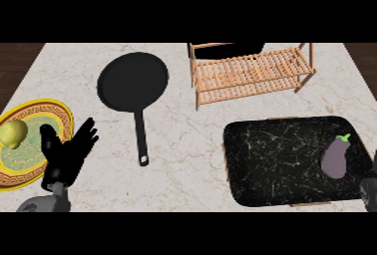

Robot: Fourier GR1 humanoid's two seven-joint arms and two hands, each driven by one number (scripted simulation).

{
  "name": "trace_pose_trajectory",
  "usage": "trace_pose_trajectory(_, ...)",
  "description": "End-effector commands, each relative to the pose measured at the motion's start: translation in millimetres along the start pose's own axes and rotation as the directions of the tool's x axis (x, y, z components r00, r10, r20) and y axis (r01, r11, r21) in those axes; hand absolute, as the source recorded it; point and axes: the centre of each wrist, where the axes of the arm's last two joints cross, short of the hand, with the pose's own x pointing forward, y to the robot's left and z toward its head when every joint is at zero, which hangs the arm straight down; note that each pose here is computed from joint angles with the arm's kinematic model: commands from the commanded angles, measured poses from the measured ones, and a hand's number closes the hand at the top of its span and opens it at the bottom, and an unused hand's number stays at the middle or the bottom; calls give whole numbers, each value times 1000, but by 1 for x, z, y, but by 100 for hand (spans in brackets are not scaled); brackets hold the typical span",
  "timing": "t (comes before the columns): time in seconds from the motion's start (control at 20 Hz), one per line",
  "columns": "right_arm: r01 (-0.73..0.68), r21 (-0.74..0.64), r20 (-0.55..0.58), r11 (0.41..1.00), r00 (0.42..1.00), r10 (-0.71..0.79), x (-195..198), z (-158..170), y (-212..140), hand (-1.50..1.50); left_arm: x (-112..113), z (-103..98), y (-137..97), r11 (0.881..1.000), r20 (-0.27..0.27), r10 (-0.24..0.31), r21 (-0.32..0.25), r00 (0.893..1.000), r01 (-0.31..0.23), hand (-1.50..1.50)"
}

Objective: Pick the can from the tray and place it in the tiered shelf

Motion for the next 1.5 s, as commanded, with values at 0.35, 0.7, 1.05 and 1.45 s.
trace_pose_trajectory(0.35, -81, 17, 30, 997, 996, 80, -37, -50, 23, 150, -15, 4, -17, 1000, 14, 4, -9, 1000, -4, 0)
trace_pose_trajectory(0.7, -86, -3, 14, 996, 996, 86, -49, -74, 40, 150, 22, -6, 10, 1000, 16, 7, -2, 1000, -7, 0)
trace_pose_trajectory(1.05, -40, -3, 79, 999, 996, 40, -71, -81, 58, 150, 19, -4, -7, 1000, 12, 6, -14, 1000, -6, 0)
trace_pose_trajectory(1.45, -157, 28, 74, 987, 985, 154, -60, -93, 43, 150, 7, 7, -8, 1000, 17, 3, -29, 1000, -3, 0)
